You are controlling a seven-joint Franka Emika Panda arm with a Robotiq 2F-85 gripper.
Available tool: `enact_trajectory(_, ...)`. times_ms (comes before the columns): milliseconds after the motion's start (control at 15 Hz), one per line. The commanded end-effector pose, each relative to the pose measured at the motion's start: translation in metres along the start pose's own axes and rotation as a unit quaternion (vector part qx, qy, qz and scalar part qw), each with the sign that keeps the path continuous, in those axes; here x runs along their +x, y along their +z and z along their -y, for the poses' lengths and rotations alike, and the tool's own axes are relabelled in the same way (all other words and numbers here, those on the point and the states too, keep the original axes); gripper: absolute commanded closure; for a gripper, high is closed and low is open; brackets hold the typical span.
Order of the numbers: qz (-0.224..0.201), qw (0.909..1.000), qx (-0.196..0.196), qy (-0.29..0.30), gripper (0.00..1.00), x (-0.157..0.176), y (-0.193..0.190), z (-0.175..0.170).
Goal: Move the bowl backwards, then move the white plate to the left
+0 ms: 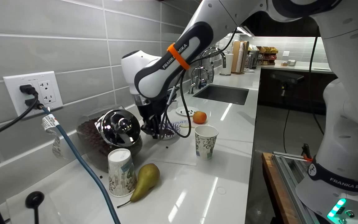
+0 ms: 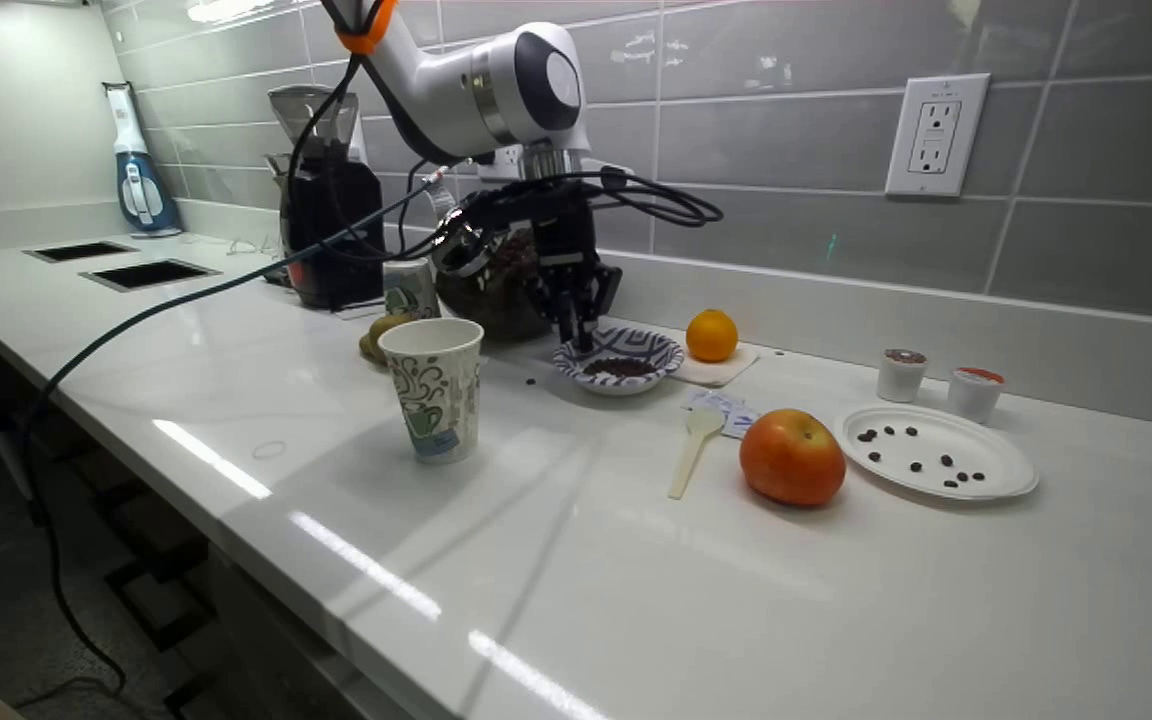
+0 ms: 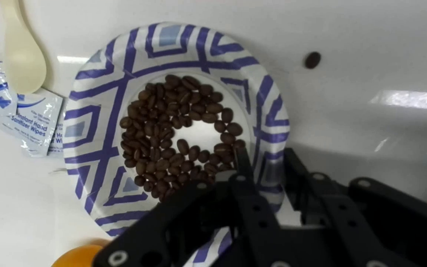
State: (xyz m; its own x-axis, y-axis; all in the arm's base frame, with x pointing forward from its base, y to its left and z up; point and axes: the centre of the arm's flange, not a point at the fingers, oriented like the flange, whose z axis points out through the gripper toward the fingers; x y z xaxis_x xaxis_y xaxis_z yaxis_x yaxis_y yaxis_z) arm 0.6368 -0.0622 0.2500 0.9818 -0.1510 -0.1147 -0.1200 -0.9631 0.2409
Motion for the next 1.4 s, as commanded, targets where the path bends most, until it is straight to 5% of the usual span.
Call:
enact_trajectory(0,-0.001,0.9998,0.011,-0.017,0.42,-0.010,-0.013,0.004)
enact_trajectory(400,-0.044,0.9975,0.050,-0.024,0.01,-0.036,-0.064,0.008)
enact_trajectory(1000,-0.033,0.9875,0.086,0.128,0.00,-0.129,-0.066,-0.099)
enact_trajectory(1267,-0.042,0.9715,0.044,0.229,0.00,-0.178,-0.072,-0.180)
enact_trajectory(1333,-0.026,0.9808,0.054,0.185,0.00,-0.136,-0.062,-0.153)
